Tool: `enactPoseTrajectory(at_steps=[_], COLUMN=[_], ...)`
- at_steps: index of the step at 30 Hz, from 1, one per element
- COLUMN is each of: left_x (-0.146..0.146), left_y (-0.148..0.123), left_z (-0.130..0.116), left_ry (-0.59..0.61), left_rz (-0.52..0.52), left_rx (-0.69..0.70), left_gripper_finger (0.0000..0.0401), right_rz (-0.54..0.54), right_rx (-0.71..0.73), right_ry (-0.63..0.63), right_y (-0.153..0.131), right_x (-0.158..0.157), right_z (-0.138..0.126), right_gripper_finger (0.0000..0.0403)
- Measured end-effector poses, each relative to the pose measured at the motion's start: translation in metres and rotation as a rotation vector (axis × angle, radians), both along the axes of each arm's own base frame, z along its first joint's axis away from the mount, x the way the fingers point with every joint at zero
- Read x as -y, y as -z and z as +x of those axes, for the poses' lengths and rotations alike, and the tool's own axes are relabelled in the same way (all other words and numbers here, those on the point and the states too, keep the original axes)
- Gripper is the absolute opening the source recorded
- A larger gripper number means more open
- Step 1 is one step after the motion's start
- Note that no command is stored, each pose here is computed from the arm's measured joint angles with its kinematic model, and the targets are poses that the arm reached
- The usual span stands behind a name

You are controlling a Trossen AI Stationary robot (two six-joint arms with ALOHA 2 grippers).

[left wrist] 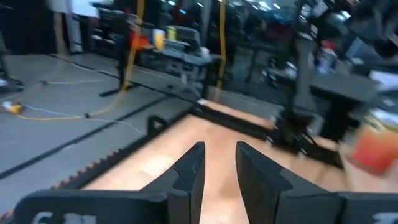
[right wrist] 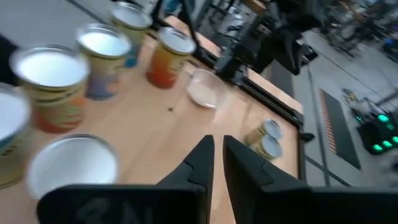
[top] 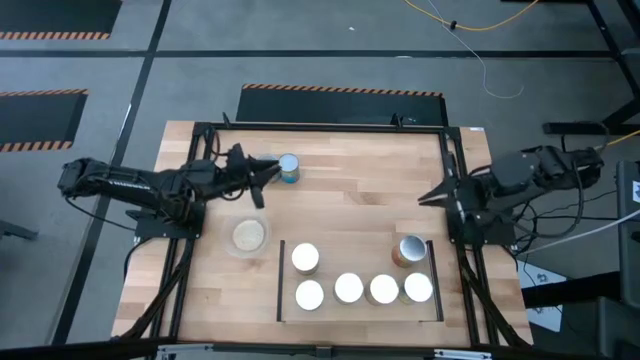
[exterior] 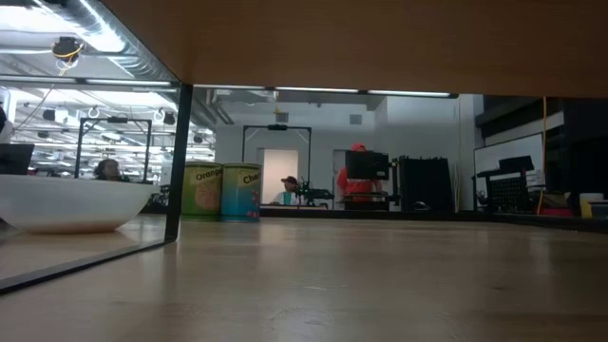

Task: Pick and place cans onto a shelf
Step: Put the canned cherries on the shelf

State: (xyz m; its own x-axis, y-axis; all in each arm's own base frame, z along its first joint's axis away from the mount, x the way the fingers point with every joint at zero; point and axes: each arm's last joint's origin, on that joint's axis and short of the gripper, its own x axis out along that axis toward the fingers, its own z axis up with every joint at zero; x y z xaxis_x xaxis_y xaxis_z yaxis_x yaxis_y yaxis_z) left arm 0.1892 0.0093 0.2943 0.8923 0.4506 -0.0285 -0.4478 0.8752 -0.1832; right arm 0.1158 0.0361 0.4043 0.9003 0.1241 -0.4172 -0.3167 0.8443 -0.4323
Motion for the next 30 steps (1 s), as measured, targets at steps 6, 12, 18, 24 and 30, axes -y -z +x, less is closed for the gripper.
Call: enactPoseTrajectory(at_steps=[6,12,18,24,30], left_x=[-0.020,-0.039,-0.053,-0.063,-0.070], left_y=[-0.001,0.007,0.017,0.032,0.039], left_z=[0.001,0.006,0.012,0.021,0.033], left_ry=[-0.079,-0.092,-0.093,-0.097,-0.074], left_rz=[-0.005,-0.016,-0.034,-0.081,-0.131], left_rx=[0.020,-0.021,-0.081,-0.139,-0.197], left_gripper_finger=[0.0084,0.0084,0.0084,0.0084,0.0082], right_rz=[-0.030,-0.027,-0.024,0.017,0.073], right_rx=[0.038,0.071,0.045,0.049,0.057], right_ry=[0.099,0.227,0.333,0.334,0.400], right_y=[0.009,0.024,0.041,0.060,0.076], right_x=[0.012,0.027,0.044,0.056,0.068], right_z=[0.012,0.027,0.035,0.045,0.054], right_gripper_finger=[0.0040,0.0040,0.0040,0.0040,0.0040])
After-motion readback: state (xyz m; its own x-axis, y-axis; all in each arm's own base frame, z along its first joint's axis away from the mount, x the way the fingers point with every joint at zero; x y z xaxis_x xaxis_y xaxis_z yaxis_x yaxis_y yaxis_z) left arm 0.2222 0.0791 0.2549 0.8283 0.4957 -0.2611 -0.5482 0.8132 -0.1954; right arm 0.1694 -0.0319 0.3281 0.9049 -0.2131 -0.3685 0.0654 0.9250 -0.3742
